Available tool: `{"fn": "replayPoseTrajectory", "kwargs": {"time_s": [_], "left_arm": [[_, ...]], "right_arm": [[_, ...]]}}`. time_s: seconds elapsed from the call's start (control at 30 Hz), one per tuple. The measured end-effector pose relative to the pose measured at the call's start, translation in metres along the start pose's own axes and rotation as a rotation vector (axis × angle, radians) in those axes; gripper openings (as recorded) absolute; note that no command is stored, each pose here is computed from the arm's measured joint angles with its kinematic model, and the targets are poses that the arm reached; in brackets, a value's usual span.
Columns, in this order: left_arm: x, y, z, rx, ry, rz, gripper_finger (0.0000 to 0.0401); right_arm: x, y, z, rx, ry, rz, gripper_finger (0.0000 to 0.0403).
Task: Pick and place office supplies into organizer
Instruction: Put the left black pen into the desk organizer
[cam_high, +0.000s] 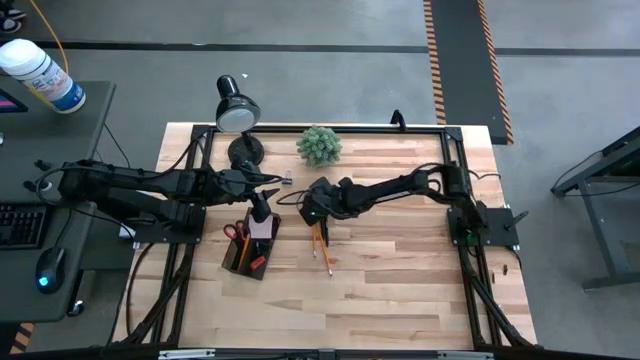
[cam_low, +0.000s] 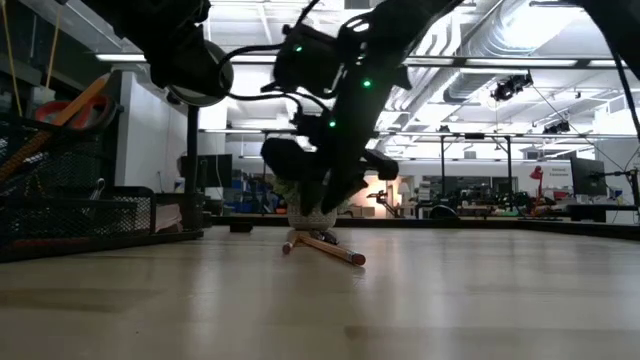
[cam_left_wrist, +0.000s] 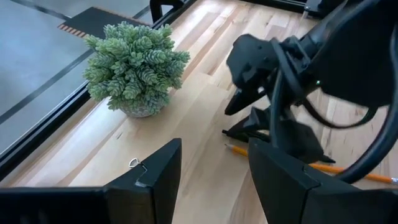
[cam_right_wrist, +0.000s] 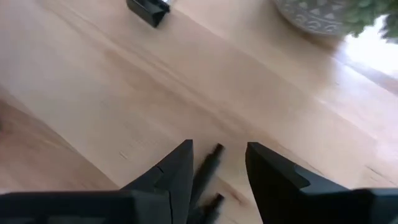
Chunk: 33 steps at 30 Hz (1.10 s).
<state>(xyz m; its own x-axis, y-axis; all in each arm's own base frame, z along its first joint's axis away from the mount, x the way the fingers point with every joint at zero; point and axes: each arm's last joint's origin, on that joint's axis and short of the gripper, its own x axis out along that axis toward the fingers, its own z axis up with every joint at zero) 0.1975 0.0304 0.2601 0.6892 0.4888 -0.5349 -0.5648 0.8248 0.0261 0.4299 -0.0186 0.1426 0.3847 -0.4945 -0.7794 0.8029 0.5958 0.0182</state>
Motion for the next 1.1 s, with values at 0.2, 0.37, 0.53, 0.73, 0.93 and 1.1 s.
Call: {"fn": "replayPoseTrajectory", "kwargs": {"time_s": [0.2,0.37,0.53,0.73,0.93,1.1], "left_arm": [[0.0,0.0,0.0,0.0,0.0,0.0,0.0172],[0.0,0.0,0.0,0.001,0.001,0.0,0.0172],[0.0,0.0,0.0,0.001,0.001,0.0,0.0172],[0.0,0.0,0.0,0.001,0.001,0.0,0.0172],[0.0,0.0,0.0,0.002,0.001,0.0,0.0172],[0.0,0.0,0.0,0.003,0.001,0.0,0.0172]], "right_arm": [[0.016,0.006,-0.007,0.012,0.037,-0.004,0.0138],[0.022,0.006,-0.012,0.018,0.045,-0.018,0.0138],[0.023,0.006,-0.013,0.025,0.046,-0.021,0.0119],[0.023,0.006,-0.014,-0.003,0.052,-0.022,0.0027],[0.022,0.007,-0.015,-0.028,0.052,-0.022,0.0023],[0.018,0.013,-0.019,-0.06,0.03,-0.008,0.0015]]}}
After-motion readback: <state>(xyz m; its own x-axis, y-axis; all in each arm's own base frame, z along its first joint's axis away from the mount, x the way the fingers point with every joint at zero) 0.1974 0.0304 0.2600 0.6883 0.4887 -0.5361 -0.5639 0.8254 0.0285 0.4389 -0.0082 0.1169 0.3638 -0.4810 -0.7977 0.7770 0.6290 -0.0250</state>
